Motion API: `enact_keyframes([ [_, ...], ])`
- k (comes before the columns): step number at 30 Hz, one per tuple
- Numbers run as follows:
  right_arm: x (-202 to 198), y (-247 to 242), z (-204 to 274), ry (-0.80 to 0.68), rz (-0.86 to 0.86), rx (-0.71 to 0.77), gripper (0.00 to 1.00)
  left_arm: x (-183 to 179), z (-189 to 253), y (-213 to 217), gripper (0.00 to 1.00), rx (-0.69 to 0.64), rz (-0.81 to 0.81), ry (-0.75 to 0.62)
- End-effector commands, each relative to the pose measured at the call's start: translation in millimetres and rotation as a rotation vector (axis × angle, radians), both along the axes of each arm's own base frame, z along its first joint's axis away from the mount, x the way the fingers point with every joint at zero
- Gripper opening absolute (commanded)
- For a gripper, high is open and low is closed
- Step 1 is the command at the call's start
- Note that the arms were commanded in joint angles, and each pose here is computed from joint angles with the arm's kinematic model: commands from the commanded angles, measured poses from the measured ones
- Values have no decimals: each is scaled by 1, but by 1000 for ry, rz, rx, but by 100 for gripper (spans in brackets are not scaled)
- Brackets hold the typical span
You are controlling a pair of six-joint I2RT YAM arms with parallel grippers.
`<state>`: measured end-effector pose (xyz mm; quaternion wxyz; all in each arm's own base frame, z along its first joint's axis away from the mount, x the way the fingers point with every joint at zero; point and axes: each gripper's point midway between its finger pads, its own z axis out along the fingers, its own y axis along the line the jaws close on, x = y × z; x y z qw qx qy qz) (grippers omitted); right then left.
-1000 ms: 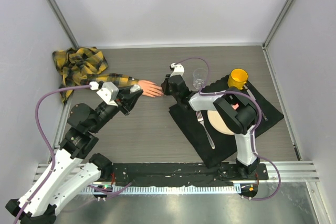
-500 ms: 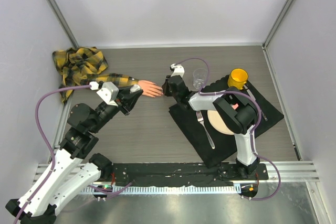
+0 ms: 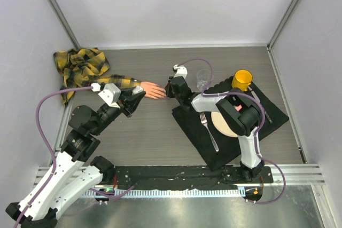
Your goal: Paint the nails
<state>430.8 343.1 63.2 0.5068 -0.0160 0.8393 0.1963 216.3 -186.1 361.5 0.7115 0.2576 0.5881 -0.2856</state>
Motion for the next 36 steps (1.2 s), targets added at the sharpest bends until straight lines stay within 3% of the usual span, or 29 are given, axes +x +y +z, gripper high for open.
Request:
enact_keyframes([
  [1, 10, 6, 16, -40, -26, 26, 0, -4, 20, 0, 0, -37, -13, -41],
  [36, 10, -6, 20, -50, -51, 12, 0, -5, 21, 1, 0, -38, -15, -42],
])
